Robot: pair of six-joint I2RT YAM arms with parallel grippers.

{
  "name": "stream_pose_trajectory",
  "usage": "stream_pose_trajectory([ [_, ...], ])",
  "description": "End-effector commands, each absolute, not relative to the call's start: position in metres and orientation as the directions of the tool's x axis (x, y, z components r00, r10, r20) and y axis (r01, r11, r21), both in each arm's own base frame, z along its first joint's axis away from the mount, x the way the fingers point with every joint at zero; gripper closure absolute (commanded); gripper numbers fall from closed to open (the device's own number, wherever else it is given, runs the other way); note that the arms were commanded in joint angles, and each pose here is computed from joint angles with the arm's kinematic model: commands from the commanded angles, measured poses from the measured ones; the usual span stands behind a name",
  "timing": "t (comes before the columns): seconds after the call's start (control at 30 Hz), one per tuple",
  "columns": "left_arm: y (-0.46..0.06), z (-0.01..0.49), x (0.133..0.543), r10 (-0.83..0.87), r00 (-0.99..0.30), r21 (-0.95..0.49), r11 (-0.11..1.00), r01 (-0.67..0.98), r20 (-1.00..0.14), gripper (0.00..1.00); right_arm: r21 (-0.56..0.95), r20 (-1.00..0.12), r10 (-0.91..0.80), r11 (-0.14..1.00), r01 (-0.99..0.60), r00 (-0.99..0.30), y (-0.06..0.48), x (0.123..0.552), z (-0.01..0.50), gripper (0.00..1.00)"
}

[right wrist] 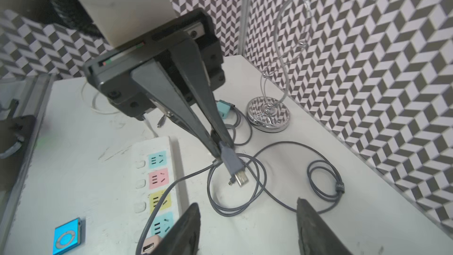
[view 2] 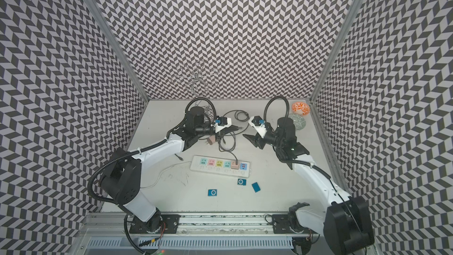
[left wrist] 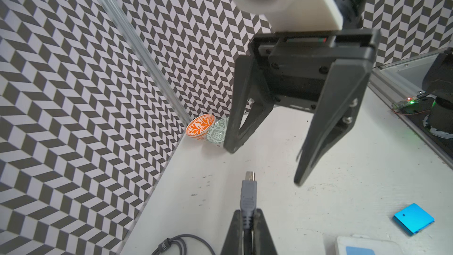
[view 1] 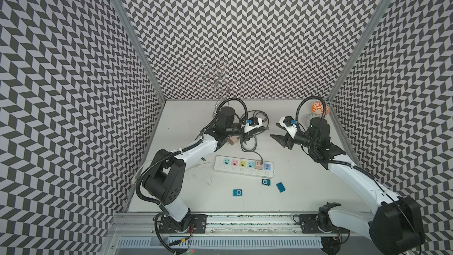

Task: Charge mp3
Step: Pick up the charging cable from the center of the board, then adjust the mp3 player at the center of the board.

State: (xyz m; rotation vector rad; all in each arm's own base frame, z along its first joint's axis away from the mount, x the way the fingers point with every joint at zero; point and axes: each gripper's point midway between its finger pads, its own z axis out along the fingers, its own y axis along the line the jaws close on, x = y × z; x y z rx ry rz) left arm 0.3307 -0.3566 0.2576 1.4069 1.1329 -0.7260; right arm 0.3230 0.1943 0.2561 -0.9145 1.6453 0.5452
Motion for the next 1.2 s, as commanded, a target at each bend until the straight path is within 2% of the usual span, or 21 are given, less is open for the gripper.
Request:
stream_pose_trajectory([
  [0.0, -0.348, 0.268, 0.337, 0.254, 0.37, 0.414, 0.146, 0.899, -0.894, 1.0, 0.084, -0.939, -0.126, 0.819, -0.568, -0.321, 0.159, 0.331, 0.26, 0.41],
  [0.13, -0.343, 0.265, 0.339, 0.272, 0.364, 0.415, 0.164, 0.895, -0.891, 1.0, 0.2, -0.85, -0.066, 0.878, -0.435, -0.523, 0.152, 0.305, 0.22, 0.41],
  [0.43, -0.324, 0.267, 0.346, 0.305, 0.359, 0.434, 0.228, 0.872, -0.882, 1.0, 0.354, -0.683, 0.077, 0.905, -0.237, -0.726, 0.162, 0.238, 0.147, 0.41],
  [0.53, -0.323, 0.268, 0.345, 0.31, 0.351, 0.429, 0.236, 0.872, -0.884, 1.0, 0.349, -0.654, 0.09, 0.917, -0.193, -0.751, 0.17, 0.227, 0.142, 0.4],
  [0.73, -0.32, 0.268, 0.343, 0.313, 0.328, 0.41, 0.248, 0.878, -0.891, 1.0, 0.35, -0.505, 0.116, 0.933, -0.08, -0.855, 0.169, 0.201, 0.099, 0.41],
  [0.97, -0.321, 0.266, 0.336, 0.296, 0.336, 0.413, 0.251, 0.875, -0.894, 1.0, 0.365, -0.459, 0.179, 0.931, -0.002, -0.87, 0.163, 0.177, 0.081, 0.42],
  [1.17, -0.318, 0.266, 0.328, 0.312, 0.346, 0.433, 0.277, 0.858, -0.885, 1.0, 0.296, -0.439, 0.119, 0.955, -0.018, -0.89, 0.164, 0.171, 0.067, 0.41],
])
